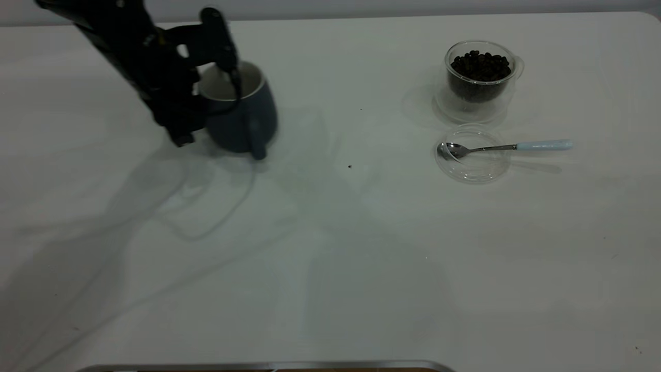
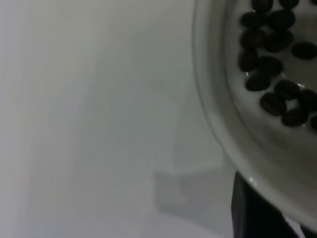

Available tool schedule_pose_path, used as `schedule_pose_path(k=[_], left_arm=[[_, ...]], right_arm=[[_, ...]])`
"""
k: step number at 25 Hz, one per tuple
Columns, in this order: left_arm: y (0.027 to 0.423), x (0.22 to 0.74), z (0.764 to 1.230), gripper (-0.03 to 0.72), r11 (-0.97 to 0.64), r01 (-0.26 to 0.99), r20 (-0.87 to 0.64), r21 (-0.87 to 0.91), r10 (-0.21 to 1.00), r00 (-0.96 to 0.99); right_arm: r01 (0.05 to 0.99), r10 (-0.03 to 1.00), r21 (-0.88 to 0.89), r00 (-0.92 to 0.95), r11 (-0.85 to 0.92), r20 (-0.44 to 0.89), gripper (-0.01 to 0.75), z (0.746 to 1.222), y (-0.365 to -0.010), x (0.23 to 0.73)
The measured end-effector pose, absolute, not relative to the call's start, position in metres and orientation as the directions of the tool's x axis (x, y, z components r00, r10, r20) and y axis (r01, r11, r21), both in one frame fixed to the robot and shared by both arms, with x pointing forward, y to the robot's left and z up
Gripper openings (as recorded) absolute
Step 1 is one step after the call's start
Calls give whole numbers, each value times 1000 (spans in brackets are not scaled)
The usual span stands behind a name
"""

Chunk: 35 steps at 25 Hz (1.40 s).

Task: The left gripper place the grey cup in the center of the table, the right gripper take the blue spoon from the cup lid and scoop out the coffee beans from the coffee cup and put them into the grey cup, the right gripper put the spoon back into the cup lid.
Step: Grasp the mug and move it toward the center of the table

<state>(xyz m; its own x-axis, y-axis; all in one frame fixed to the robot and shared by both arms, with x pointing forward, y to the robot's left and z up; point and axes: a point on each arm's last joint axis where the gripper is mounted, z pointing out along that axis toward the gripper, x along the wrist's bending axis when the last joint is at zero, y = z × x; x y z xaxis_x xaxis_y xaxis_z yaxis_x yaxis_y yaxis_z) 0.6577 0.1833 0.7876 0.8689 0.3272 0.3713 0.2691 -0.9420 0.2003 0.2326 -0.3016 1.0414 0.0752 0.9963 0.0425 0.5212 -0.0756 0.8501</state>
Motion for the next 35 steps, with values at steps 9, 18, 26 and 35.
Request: schedule_pose_path(k=[9, 18, 26, 35], left_arm=[[149, 656, 787, 292, -952, 203, 392, 230, 281, 876], [135, 653, 788, 292, -944, 200, 398, 264, 296, 869], [126, 651, 788, 292, -944, 177, 408, 279, 283, 868], [164, 655, 827, 292, -922, 339, 338, 184, 384, 860]], right_arm=[[521, 996, 850, 75, -76, 42, 591, 1041, -302, 233], [521, 996, 850, 75, -76, 42, 591, 1041, -302, 233], [521, 996, 850, 75, -76, 42, 591, 1041, -302, 233], [521, 996, 850, 75, -76, 42, 591, 1041, -302, 233]])
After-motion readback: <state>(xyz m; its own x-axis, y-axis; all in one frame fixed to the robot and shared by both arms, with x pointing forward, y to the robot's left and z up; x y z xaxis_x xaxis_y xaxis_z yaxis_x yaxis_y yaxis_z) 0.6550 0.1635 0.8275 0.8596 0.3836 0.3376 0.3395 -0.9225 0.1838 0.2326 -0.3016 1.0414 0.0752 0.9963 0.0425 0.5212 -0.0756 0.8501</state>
